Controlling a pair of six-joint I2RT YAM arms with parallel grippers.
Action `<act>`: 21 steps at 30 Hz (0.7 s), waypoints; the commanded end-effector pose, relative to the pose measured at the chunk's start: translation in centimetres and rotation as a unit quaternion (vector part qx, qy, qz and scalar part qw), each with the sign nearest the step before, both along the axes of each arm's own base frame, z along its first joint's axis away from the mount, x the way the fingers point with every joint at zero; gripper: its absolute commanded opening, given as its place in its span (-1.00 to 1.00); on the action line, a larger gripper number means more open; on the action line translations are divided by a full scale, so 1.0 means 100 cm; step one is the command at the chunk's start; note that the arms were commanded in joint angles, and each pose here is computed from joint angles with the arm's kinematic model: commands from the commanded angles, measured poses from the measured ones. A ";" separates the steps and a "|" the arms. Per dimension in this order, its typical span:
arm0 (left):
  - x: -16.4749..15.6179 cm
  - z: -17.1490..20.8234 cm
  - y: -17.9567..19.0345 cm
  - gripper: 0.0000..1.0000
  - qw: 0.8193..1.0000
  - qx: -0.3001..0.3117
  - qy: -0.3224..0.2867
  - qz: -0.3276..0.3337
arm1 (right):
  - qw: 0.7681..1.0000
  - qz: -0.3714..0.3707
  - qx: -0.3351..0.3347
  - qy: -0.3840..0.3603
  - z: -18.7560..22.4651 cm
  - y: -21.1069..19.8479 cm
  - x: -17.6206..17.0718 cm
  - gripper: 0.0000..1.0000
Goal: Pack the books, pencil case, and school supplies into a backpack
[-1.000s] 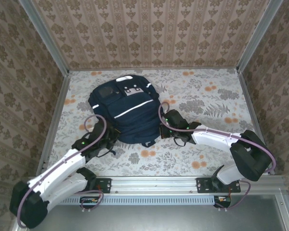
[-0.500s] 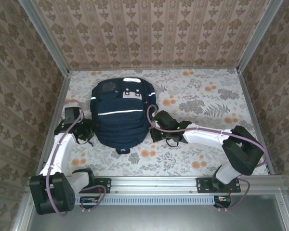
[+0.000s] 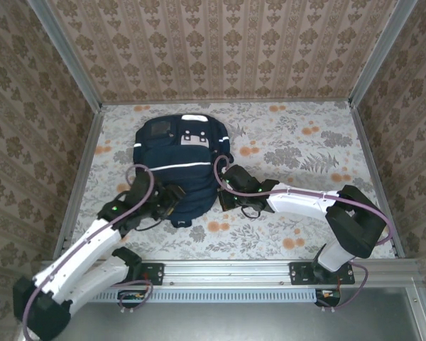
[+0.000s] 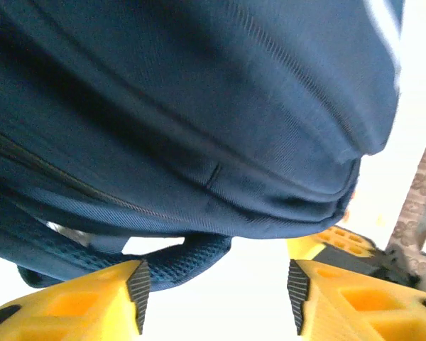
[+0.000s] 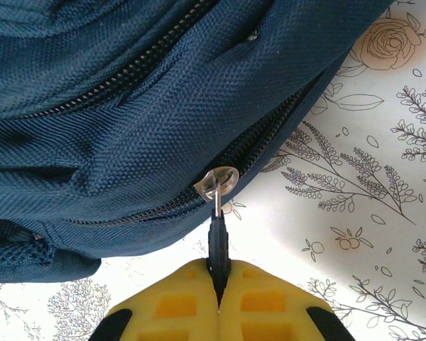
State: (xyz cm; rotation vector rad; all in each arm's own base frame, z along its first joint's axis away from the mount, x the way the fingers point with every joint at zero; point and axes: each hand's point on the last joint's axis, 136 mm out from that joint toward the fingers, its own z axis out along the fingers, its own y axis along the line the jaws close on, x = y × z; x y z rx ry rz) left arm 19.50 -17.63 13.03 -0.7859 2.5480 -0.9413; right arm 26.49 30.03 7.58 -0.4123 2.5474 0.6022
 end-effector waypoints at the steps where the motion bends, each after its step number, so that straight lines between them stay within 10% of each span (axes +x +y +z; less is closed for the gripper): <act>1: 0.024 0.013 -0.026 0.30 0.998 -0.033 -0.024 0.050 | 1.000 -0.001 0.011 -0.015 0.010 0.007 0.006 -1.00; 10: 0.047 -0.013 -0.044 0.38 0.997 0.028 0.000 0.073 | 1.000 -0.005 0.017 -0.016 0.011 0.004 0.002 -1.00; 12: 0.046 -0.022 -0.042 0.08 0.996 0.041 0.007 0.073 | 1.000 -0.007 0.017 -0.017 0.012 0.003 0.001 -1.00; 15: 0.043 -0.026 -0.034 -0.99 0.995 0.059 0.008 0.076 | 1.000 -0.013 0.009 -0.021 0.011 -0.002 0.002 -1.00; 21: 0.032 -0.004 0.004 -1.00 0.990 0.100 -0.022 0.095 | 0.998 -0.042 -0.035 -0.034 0.002 -0.027 0.018 -1.00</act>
